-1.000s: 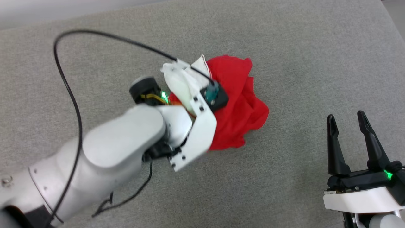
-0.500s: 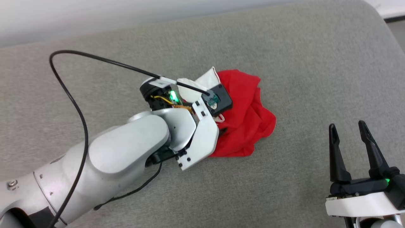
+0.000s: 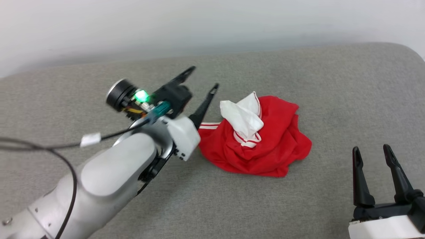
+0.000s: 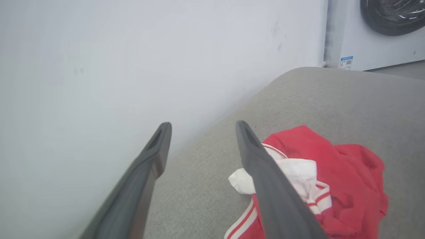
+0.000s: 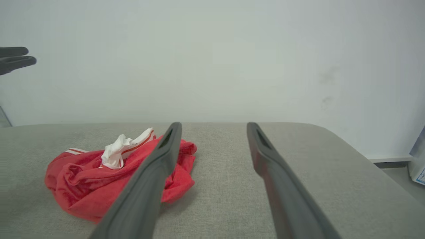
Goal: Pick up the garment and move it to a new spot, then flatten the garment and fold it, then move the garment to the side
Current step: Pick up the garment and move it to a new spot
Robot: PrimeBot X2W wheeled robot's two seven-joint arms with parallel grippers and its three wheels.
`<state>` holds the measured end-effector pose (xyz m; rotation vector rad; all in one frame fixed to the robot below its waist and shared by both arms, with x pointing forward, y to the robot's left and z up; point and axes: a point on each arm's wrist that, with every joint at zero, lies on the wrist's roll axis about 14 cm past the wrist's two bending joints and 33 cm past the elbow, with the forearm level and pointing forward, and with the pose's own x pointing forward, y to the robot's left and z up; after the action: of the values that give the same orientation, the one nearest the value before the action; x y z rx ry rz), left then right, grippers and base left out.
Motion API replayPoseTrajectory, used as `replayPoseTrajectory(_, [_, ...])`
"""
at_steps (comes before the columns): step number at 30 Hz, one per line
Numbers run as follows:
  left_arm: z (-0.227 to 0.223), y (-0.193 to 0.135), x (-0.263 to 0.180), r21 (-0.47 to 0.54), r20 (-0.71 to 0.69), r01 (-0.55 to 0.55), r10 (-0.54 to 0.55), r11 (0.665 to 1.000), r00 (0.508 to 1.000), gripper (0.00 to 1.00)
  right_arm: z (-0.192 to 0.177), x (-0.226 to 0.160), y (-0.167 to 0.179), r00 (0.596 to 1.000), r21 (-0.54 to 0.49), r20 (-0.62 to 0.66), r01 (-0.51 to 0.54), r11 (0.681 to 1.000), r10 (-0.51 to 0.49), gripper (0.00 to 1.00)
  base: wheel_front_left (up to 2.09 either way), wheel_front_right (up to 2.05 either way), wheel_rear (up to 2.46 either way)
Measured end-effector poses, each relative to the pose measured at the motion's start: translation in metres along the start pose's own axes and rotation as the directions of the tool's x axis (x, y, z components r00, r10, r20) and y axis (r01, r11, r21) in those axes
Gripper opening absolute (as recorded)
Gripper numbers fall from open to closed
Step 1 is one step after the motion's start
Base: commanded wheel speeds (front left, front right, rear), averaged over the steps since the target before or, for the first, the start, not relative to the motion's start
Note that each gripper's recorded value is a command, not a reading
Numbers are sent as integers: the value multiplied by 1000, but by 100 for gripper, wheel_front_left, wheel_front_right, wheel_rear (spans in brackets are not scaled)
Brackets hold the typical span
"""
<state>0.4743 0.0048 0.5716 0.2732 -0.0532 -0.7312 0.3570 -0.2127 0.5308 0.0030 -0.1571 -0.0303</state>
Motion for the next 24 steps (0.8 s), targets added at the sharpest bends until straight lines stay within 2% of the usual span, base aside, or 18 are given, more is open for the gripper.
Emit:
replayPoseTrajectory(5, [-7,30,-31,-41,71,-207,209,977,975,100,1,-3,6,1000,8,3,-18,1000,18,100,0,0,0])
replayPoseTrajectory(13, [-13,61,-83,-105,86,-468,477,877,875,100,3,-7,9,1000,13,8,-30,999,30,100,0,0,0])
replayPoseTrajectory(20, [-23,59,-126,-158,82,-591,607,791,791,100,5,-11,11,999,21,11,-34,999,34,100,0,0,0])
replayPoseTrajectory(24, [-31,52,-146,-182,62,-631,649,755,759,100,5,-12,12,999,28,13,-38,999,38,100,0,0,0])
